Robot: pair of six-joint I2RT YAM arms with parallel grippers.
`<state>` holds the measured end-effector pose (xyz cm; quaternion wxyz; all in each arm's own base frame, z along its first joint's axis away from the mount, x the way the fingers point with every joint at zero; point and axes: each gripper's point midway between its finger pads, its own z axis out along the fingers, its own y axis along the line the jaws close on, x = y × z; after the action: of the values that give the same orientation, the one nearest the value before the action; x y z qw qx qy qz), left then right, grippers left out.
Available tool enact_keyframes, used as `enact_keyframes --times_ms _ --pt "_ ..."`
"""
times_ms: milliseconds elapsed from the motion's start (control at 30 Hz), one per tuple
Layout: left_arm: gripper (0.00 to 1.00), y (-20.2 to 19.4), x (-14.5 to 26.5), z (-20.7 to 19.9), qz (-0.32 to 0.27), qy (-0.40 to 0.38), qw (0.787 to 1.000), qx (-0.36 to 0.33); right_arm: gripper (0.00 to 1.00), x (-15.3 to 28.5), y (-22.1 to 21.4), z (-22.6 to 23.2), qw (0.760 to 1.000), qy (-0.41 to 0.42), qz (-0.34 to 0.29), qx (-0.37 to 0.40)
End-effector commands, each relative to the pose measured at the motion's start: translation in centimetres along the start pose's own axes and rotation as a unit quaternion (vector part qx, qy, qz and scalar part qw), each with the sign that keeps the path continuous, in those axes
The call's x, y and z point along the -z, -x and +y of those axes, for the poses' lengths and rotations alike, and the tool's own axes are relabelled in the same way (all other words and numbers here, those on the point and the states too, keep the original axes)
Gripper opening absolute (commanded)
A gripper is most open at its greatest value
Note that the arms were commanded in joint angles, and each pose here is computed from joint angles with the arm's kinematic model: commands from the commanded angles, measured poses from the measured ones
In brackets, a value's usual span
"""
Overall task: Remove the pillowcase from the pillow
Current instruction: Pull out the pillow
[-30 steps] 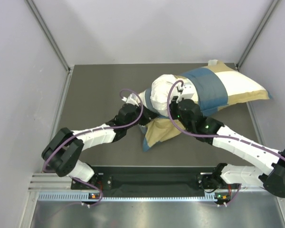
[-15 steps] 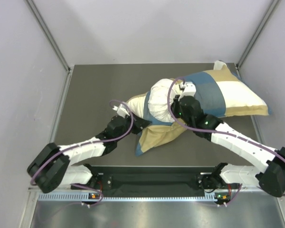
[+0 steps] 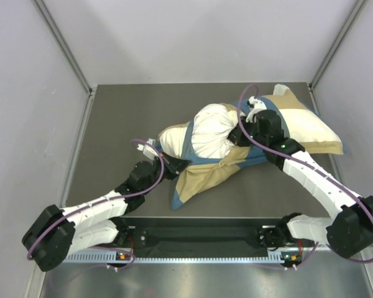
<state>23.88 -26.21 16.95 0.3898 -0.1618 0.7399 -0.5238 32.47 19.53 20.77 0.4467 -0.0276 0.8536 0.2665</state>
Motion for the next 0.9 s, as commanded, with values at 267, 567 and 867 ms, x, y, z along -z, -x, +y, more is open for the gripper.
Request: enact_keyframes --times_ms 267,567,867 --pt "0.0 -2.6 2.7 10.4 0.026 0.147 0.988 -0.039 0.0 6.7 10.1 -19.4 0.932 -0.324 -0.163 -0.021" --pt "0.0 -2.2 3.6 11.8 0.008 0.166 0.985 -0.04 0.0 8.2 10.5 -22.4 0.923 -0.347 -0.165 -0.034" --pt "0.0 -0.6 -2.3 5.8 0.03 0.112 0.989 -0.09 0.0 4.9 7.5 -15.2 0.965 -0.227 -0.132 0.014"
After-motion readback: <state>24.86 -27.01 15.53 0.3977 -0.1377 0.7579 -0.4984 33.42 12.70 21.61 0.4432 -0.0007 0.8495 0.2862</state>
